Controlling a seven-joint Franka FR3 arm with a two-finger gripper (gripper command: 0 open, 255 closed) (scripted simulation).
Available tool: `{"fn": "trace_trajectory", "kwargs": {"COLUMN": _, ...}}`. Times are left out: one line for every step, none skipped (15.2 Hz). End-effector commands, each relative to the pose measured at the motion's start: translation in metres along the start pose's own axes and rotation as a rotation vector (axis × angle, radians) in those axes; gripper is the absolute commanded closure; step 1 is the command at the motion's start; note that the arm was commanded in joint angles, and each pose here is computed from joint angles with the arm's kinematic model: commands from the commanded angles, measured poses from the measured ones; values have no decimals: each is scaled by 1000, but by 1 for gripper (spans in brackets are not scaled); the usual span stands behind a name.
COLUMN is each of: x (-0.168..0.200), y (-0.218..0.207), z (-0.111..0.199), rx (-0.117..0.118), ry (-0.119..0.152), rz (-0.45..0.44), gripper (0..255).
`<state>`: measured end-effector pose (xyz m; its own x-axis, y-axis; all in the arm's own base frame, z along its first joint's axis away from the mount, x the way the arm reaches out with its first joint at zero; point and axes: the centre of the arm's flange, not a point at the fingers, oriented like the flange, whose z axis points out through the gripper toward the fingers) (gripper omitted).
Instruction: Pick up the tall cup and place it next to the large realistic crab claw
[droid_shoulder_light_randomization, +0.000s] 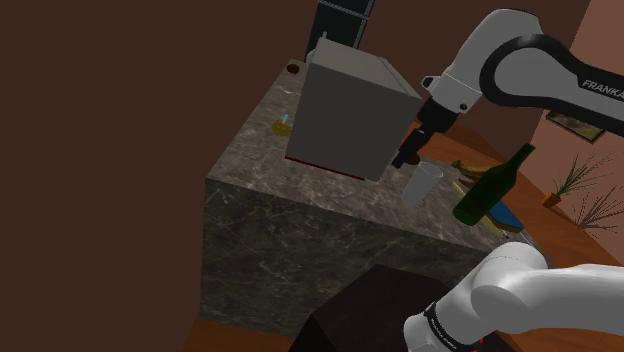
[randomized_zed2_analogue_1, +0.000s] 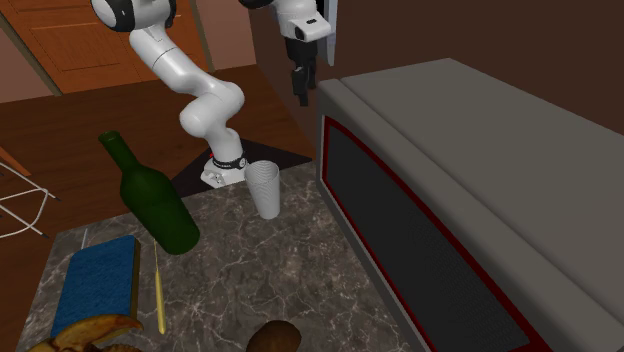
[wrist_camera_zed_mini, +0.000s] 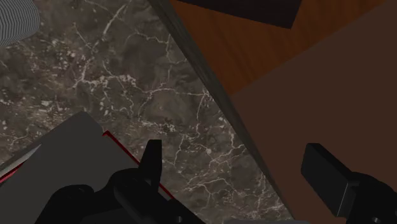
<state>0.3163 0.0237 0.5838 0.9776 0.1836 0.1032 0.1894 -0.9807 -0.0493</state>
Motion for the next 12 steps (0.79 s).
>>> {"fn": "trace_trajectory", "kwargs": {"x": 0, "y": 0, "z": 0, "rx": 0, "ry": 0, "rz": 0, "gripper": 0}}
{"fn": "trace_trajectory", "kwargs": {"x": -2, "y": 11, "z": 3, "rx": -8, "ry": -6, "rz": 7, "gripper": 0}}
{"fn": "trace_trajectory", "kwargs": {"x": -4, "y": 22, "z": 6, "rx": -17, "ry": -12, "rz": 14, "gripper": 0}}
{"fn": "trace_trajectory", "kwargs": {"x": -6, "y": 34, "z": 9, "rx": -25, "ry": -18, "rz": 21, "gripper": 0}}
{"fn": "trace_trajectory", "kwargs": {"x": -8, "y": 45, "z": 12, "rx": -34, "ry": -24, "rz": 28, "gripper": 0}}
{"fn": "trace_trajectory", "kwargs": {"x": -10, "y": 56, "z": 15, "rx": -42, "ry": -30, "rz": 35, "gripper": 0}}
{"fn": "trace_trajectory", "kwargs": {"x": -13, "y": 67, "z": 18, "rx": -50, "ry": -36, "rz": 43, "gripper": 0}}
{"fn": "trace_trajectory", "kwargs": {"x": -15, "y": 79, "z": 20, "rx": -59, "ry": -42, "rz": 50, "gripper": 0}}
{"fn": "trace_trajectory", "kwargs": {"x": -18, "y": 90, "z": 23, "rx": -67, "ry": -48, "rz": 57, "gripper": 0}}
{"fn": "trace_trajectory", "kwargs": {"x": -20, "y": 101, "z": 25, "rx": -76, "ry": -54, "rz": 64, "gripper": 0}}
{"fn": "trace_trajectory", "kwargs": {"x": -23, "y": 112, "z": 27, "rx": -84, "ry": -60, "rz": 71, "gripper": 0}}
{"fn": "trace_trajectory", "kwargs": {"x": -26, "y": 124, "z": 29, "rx": -92, "ry": -66, "rz": 78, "gripper": 0}}
